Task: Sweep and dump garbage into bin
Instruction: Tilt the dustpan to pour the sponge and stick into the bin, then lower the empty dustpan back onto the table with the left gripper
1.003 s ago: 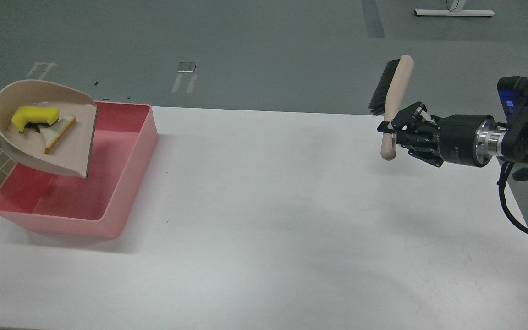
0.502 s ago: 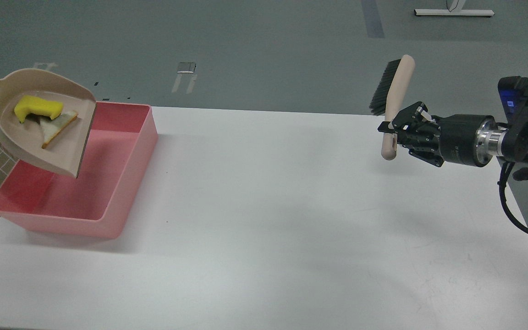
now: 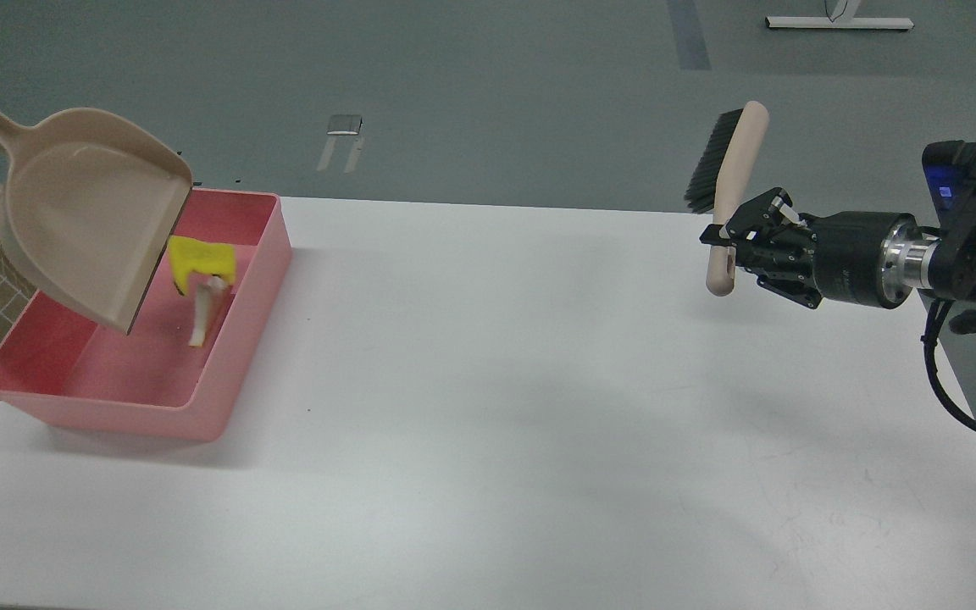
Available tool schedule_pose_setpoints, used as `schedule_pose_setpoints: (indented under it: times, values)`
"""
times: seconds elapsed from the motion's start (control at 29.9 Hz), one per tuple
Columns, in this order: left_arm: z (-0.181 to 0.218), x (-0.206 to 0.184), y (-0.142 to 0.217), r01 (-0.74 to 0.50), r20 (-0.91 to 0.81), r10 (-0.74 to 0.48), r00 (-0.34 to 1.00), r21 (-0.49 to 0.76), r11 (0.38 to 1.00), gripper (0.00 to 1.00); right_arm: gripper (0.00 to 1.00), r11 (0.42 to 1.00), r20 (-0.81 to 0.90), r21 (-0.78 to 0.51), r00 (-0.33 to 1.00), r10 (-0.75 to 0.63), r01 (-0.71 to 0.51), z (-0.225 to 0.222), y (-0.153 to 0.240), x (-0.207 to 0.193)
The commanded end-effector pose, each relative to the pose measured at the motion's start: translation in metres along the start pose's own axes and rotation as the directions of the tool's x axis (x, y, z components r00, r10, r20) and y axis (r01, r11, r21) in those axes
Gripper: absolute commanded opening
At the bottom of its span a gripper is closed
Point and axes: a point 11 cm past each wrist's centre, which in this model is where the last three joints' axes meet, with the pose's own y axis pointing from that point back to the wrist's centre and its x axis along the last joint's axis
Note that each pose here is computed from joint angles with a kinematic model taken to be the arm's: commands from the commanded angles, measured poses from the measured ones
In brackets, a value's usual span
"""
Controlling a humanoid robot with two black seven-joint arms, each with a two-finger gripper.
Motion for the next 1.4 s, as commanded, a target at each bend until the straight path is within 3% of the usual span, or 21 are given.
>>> schedule_pose_setpoints:
  times: [0.0, 0.3, 0.47, 0.64, 0.94, 1.37]
  values:
    - [0.011, 0.000, 0.001, -0.001, 0.045, 0.002, 0.999, -0.032, 1.000, 0.00, 0.00, 1.000, 0.000, 0.002, 1.000, -0.002, 0.002, 0.000, -0.001, -0.001]
    - [0.029, 0.022, -0.006, -0.053, 0.028, 0.055, 0.998, -0.079, 0.995, 0.00, 0.00, 1.000, 0.000, 0.003, 1.000, -0.004, 0.004, -0.001, -0.001, -0.001]
    - [0.048, 0.037, -0.012, -0.046, -0.219, 0.013, 0.976, -0.146, 0.988, 0.00, 0.00, 1.000, -0.002, 0.005, 1.000, -0.006, 0.006, -0.002, -0.001, -0.002]
    - [0.059, 0.034, -0.017, -0.038, -0.352, -0.034, 0.935, -0.196, 0.980, 0.00, 0.00, 1.000, -0.002, 0.005, 1.000, -0.004, 0.004, -0.002, -0.001, -0.001]
    - [0.084, -0.020, -0.047, 0.035, -0.503, -0.194, 0.842, -0.307, 0.951, 0.00, 0.00, 1.000, -0.006, 0.003, 1.000, 0.004, -0.004, -0.002, 0.002, 0.001]
    - [0.135, -0.129, -0.084, 0.016, -0.599, -0.250, 0.761, -0.368, 0.930, 0.00, 0.00, 1.000, -0.004, -0.006, 1.000, 0.002, -0.002, 0.001, 0.001, 0.000]
